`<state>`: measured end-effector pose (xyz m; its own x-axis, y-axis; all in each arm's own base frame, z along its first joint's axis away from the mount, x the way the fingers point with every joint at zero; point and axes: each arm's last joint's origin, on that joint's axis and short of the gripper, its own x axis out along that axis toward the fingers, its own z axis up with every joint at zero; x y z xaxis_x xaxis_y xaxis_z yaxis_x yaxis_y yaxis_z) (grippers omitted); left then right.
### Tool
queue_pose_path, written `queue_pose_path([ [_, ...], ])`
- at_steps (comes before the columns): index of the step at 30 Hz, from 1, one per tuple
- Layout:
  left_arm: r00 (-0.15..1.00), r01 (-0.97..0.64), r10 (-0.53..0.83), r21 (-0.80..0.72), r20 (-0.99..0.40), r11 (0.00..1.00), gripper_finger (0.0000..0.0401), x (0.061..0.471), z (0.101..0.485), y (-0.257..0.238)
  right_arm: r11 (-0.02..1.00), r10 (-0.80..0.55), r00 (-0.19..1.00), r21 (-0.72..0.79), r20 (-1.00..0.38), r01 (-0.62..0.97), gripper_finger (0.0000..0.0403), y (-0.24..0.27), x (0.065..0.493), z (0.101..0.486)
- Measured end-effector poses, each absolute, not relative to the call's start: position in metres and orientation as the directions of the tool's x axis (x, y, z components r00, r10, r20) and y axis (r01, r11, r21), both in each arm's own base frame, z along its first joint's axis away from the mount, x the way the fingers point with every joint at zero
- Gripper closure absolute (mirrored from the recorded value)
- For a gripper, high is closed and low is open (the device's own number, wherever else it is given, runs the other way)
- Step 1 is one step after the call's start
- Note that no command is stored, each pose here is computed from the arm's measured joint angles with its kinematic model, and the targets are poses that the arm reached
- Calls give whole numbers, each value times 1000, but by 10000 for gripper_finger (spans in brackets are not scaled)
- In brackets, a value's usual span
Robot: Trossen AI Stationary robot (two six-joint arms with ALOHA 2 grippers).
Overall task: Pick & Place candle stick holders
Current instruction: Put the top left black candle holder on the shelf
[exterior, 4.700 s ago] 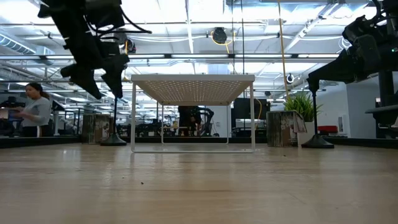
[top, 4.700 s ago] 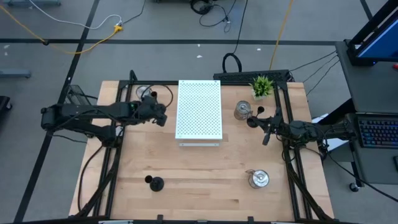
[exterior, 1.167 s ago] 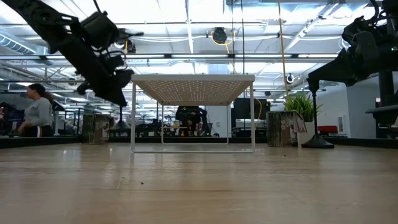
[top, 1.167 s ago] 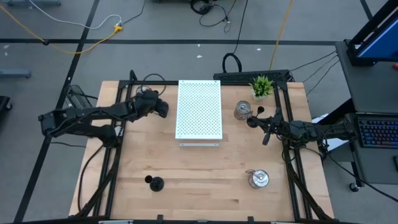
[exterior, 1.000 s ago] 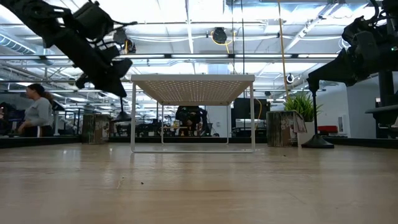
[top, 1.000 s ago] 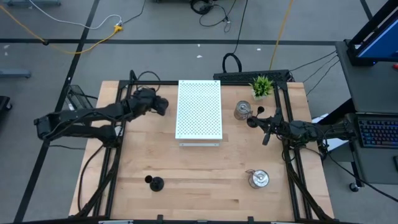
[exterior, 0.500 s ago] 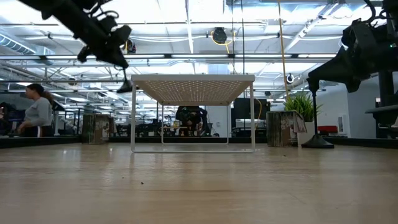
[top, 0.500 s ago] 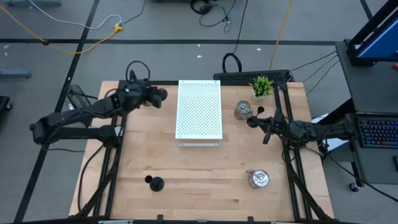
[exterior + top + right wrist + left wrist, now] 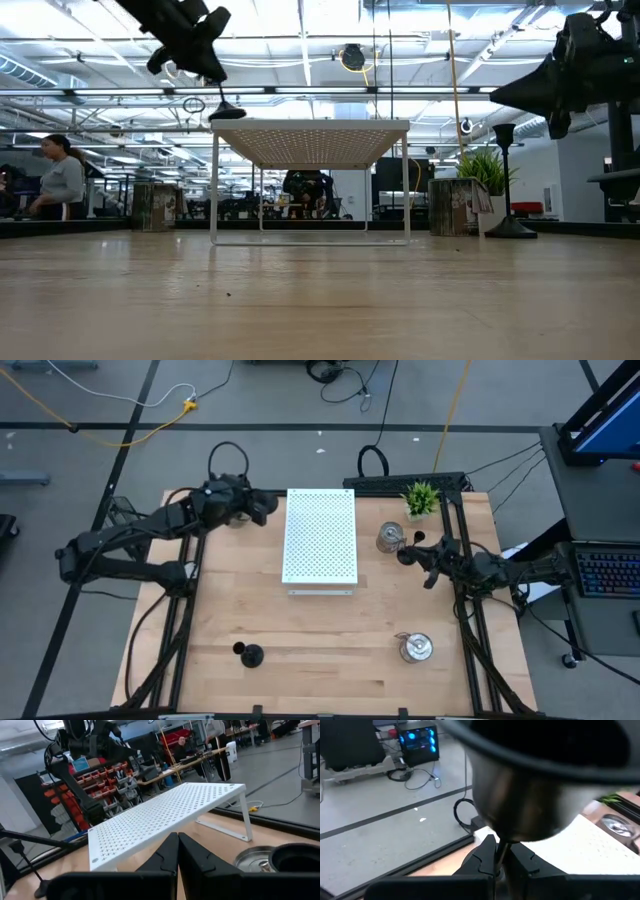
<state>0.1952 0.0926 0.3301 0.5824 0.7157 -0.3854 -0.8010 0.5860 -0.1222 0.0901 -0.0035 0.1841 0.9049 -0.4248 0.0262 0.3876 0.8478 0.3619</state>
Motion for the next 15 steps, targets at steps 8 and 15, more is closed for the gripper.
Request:
queue_pose_path([
  [8, 674, -723, 634, -161, -378, 672, 387, 220, 347, 85, 844, -424, 902, 397, 85, 359, 403, -4, 90, 191],
  [15, 750, -633, 547, -162, -372, 757, 387, 249, 365, 78, 861, -408, 893, 406, 190, 306, 403, -2, 94, 204],
])
